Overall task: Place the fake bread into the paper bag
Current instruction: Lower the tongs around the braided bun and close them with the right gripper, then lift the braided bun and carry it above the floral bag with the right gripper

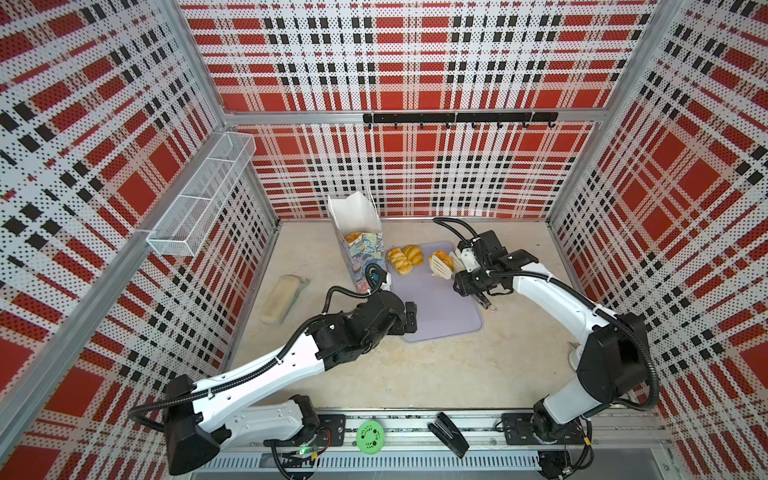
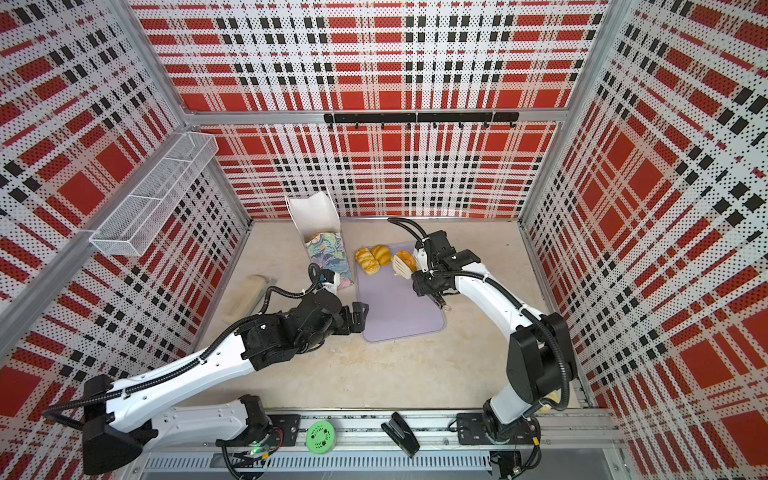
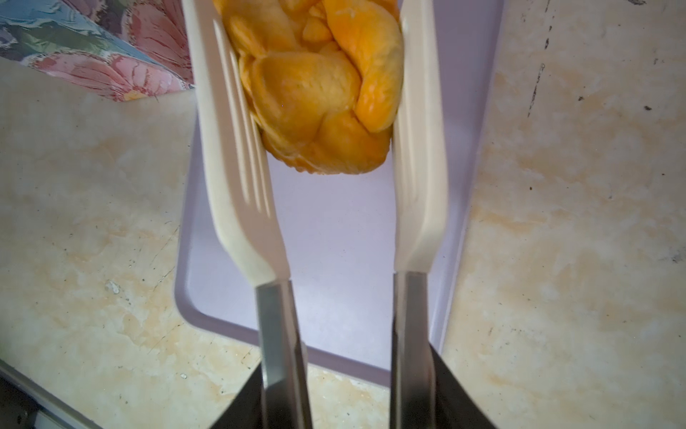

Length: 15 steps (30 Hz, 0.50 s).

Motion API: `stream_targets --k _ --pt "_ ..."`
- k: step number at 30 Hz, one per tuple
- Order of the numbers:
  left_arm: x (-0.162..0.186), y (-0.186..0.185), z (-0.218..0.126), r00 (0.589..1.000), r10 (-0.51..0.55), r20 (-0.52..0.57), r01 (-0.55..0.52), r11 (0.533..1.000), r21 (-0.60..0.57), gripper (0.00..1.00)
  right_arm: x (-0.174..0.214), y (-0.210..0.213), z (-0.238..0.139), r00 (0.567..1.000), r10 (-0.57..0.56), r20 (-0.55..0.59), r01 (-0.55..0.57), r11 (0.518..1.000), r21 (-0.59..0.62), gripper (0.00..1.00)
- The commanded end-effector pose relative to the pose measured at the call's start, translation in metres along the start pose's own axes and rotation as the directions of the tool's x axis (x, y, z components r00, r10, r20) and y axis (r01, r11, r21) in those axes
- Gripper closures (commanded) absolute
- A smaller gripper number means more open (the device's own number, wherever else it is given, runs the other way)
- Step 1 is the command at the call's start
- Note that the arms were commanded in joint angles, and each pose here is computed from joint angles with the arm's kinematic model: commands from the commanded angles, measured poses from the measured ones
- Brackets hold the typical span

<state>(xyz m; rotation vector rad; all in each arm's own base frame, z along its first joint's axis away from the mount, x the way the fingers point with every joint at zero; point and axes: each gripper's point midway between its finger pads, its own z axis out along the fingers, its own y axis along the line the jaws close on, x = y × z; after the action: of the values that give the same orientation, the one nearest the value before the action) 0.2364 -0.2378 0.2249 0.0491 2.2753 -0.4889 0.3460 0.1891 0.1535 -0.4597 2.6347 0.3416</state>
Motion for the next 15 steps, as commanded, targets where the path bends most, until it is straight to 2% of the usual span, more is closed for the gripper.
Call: stream_targets --k 1,15 --pt "-0.017 0.001 -0.011 0.999 0.003 0.046 -0.002 1.000 -0.003 0.01 -0.019 0.019 -0.017 0.995 -0.010 0.100 0.016 0.998 -0.057 0.50" --pt "-0.028 0.015 -0.029 0.997 0.011 0.074 -0.009 1.000 -0.018 0.01 -0.030 0.064 -0.031 0.987 -0.037 0.155 0.059 0.989 -0.139 0.50"
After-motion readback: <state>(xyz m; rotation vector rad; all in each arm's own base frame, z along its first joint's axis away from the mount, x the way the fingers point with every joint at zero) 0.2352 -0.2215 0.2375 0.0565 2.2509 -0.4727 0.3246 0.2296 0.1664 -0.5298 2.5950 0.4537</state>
